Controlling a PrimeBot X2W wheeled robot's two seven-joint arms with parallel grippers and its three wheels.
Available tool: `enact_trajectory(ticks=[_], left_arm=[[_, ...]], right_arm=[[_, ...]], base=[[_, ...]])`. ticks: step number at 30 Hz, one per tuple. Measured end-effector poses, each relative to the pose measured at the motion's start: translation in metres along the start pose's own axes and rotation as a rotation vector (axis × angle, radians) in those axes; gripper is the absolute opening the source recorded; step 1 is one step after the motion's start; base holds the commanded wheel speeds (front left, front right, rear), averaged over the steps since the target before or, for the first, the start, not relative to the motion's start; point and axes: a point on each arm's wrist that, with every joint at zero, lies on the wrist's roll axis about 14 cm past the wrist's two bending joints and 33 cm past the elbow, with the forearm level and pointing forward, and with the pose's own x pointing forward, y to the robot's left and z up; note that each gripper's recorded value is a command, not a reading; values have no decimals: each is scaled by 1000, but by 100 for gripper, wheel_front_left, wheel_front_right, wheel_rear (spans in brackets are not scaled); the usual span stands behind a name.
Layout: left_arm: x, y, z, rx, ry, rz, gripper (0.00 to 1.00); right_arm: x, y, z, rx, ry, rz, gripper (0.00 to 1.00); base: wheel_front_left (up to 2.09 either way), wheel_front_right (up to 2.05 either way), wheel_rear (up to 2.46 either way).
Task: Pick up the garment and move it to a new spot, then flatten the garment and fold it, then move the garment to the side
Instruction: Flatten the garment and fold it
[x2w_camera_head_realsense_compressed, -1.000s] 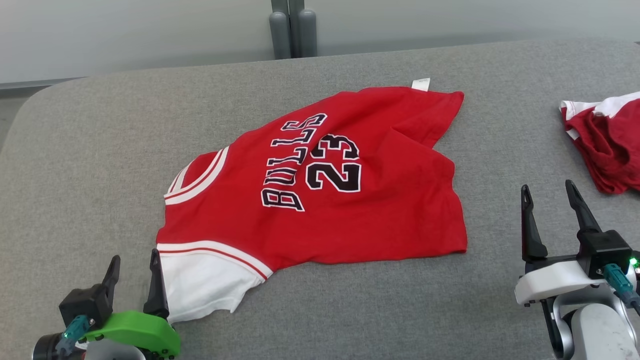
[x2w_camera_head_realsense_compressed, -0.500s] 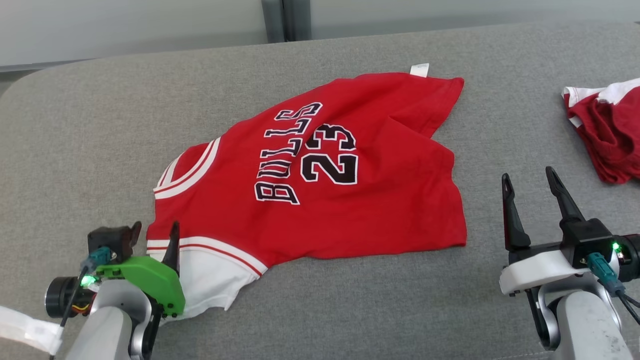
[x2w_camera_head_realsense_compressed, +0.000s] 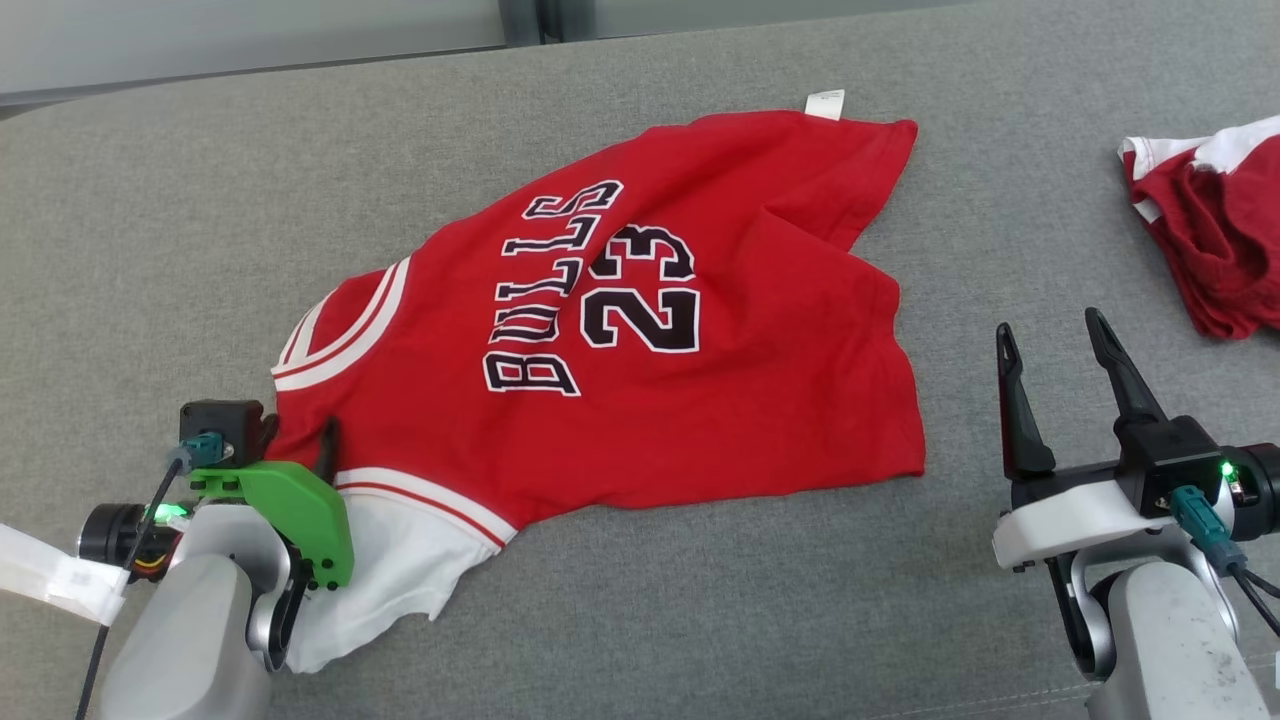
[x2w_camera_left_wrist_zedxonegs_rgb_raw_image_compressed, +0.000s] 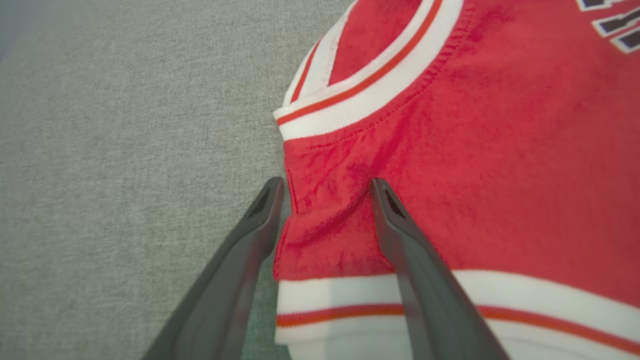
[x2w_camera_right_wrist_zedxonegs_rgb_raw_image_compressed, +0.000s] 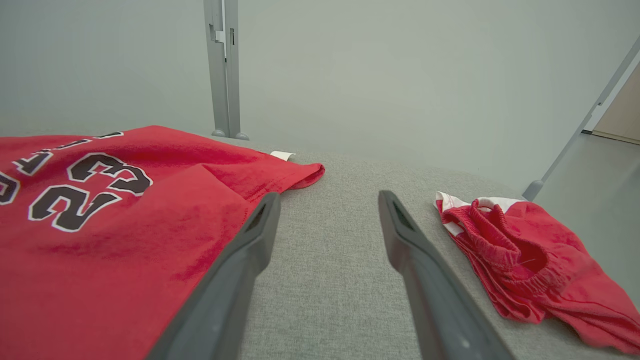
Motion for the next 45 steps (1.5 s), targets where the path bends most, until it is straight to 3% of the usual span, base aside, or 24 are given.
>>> enact_trajectory(ticks=[11, 20, 21, 22, 23, 24, 34, 45], left_arm=[[12, 24, 47, -7, -204, 81, 0], [13, 31, 78, -8, -340, 116, 0], [13, 30, 78, -9, -344, 117, 6], [13, 30, 77, -12, -344, 118, 30], [13, 30, 77, -17, -345, 118, 57], [13, 29, 77, -22, -349, 115, 100], [-19, 28, 100, -91, -488, 122, 100], [-87, 8, 85, -127, -589, 113, 100]], right_arm=[[8, -3, -4, -2, 5, -8, 100], [9, -34, 2, 0, -16, -101, 100], [9, -38, 2, -2, -17, -113, 100], [8, -42, 3, -3, -20, -124, 100], [7, -45, 4, -5, -22, -133, 100], [6, -48, 6, -6, -25, -143, 100], [-3, -66, 24, 23, -82, -202, 100], [-18, -22, 34, 120, -102, -82, 100]], base=[[0, 0, 0], [0, 0, 0], [0, 0, 0], [0, 0, 0], [0, 0, 0], [0, 0, 0], [0, 0, 0], [0, 0, 0]])
